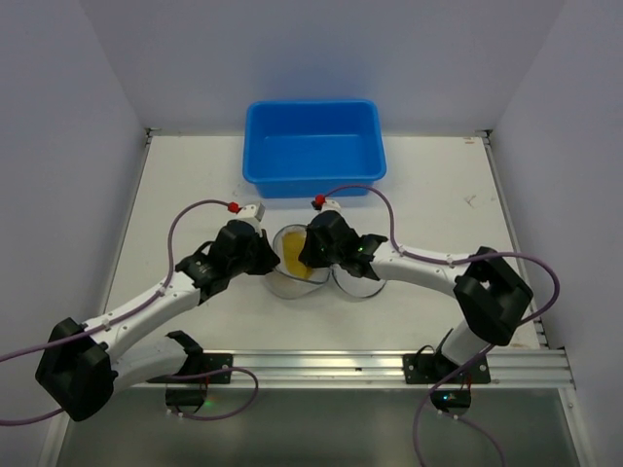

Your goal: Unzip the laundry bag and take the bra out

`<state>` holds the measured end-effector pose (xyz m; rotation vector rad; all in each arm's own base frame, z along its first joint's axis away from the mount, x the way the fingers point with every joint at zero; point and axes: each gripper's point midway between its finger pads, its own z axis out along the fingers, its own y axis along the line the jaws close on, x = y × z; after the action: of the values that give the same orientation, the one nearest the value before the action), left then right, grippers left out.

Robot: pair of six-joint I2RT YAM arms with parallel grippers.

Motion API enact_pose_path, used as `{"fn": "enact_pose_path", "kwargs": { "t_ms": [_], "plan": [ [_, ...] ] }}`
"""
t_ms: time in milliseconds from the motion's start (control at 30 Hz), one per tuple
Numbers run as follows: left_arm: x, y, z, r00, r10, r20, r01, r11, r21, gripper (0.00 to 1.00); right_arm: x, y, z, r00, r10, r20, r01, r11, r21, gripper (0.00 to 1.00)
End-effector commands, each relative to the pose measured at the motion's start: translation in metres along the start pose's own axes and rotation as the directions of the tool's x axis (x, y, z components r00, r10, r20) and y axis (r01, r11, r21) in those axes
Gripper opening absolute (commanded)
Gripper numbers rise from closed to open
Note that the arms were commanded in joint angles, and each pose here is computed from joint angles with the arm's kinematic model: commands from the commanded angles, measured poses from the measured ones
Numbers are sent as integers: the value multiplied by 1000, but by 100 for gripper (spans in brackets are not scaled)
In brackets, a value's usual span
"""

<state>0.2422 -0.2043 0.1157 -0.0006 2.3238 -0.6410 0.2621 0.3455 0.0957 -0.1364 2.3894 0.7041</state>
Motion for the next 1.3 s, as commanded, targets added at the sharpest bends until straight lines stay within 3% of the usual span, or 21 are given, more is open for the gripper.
{"fn": "enact_pose_path", "kwargs": {
  "t_ms": [0, 133, 333, 500, 833, 1067, 1267],
  "plan": [
    [-3, 4, 1, 999, -19, 32, 19, 1000, -7, 0, -19, 17, -13, 998, -23, 57, 26, 998, -55, 0],
    [2, 8, 4, 1000, -20, 15, 20, 999, -27, 0, -31, 43, -48, 992, -88, 88, 104, 975, -195, 0],
    [-1, 6, 6, 1000, -15, 14, 15, 1000, -22, 0, -39, 82, -118, 971, -203, 126, 237, 880, -412, 0],
    [-4, 7, 7, 1000, -4, 14, 5, 999, -32, 0, -69, 82, -158, 949, -224, 223, 298, 869, -394, 0],
    [5, 12, 6, 1000, -15, -3, 14, 999, -34, 0, -203, 84, -254, 836, -125, 535, 329, 894, -305, 0],
    [14, 10, 6, 999, -44, -20, 44, 999, -7, 0, -291, 74, -254, 750, -95, 654, 291, 936, -198, 0],
    [26, 5, 6, 996, -73, -61, 75, 996, 38, 0, -363, 55, -200, 697, -81, 712, 262, 954, -147, 0]
  ]
}}
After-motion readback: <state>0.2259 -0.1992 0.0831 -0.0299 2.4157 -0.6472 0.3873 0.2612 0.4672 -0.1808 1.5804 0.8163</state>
